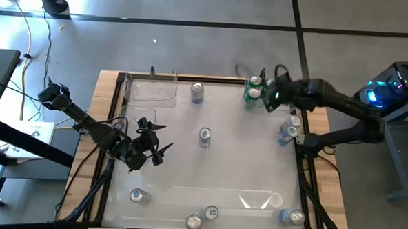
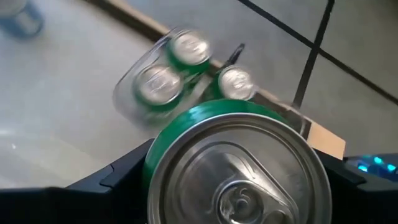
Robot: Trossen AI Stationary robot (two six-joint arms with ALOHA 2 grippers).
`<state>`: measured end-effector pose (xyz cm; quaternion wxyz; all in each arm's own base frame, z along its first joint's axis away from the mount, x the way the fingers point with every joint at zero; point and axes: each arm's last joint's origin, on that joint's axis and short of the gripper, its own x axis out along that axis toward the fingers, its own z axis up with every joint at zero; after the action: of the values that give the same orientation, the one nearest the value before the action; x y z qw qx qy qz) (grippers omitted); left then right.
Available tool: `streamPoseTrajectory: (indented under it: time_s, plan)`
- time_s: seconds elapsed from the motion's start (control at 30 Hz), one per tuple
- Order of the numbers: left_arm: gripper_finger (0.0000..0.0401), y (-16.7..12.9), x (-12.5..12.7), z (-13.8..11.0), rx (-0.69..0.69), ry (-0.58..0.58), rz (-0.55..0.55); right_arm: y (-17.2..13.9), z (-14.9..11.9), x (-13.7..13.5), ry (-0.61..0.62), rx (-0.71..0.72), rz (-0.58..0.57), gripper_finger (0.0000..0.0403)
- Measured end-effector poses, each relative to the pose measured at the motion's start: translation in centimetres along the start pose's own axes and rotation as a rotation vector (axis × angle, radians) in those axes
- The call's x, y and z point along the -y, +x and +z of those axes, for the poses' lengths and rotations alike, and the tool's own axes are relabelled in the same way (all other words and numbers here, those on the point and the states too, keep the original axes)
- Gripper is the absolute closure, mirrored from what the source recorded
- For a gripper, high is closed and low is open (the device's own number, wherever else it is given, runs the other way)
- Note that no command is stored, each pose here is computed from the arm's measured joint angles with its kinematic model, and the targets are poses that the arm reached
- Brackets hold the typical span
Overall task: Sort soda cans
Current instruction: Put the green soda can into the top right transparent bin
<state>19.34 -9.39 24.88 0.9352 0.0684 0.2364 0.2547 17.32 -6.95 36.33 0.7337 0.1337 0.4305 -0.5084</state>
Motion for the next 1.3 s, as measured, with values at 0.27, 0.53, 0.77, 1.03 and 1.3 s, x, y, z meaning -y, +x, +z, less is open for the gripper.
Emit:
streamPoseTrajectory:
  time_s: [0.27, 0.53, 0.77, 1.03, 1.3]
  plan:
    - [0.0052, 0.0, 0.1, 0.0, 0.002, -0.003, -0.001, 5.7, 0.0, 1.7, 0.041, -0.067, 0.092, 0.0110]
    - [0.0052, 0.0, 0.1, 0.2, 0.014, -0.005, -0.006, 10.9, -1.6, 2.0, 0.084, -0.063, 0.072, 0.0110]
    - [0.0052, 0.0, 0.2, 0.3, 0.020, -0.014, -0.009, 13.5, -2.3, 2.1, 0.138, -0.039, 0.132, 0.0110]
    - [0.0052, 0.0, 0.3, 0.6, 0.037, -0.016, -0.017, 16.4, -3.0, 1.4, 0.107, -0.106, 0.147, 0.0110]
    - [0.0052, 0.0, 0.3, 0.6, 0.039, -0.020, -0.017, 18.2, -3.1, 0.6, 0.066, -0.165, 0.139, 0.0107]
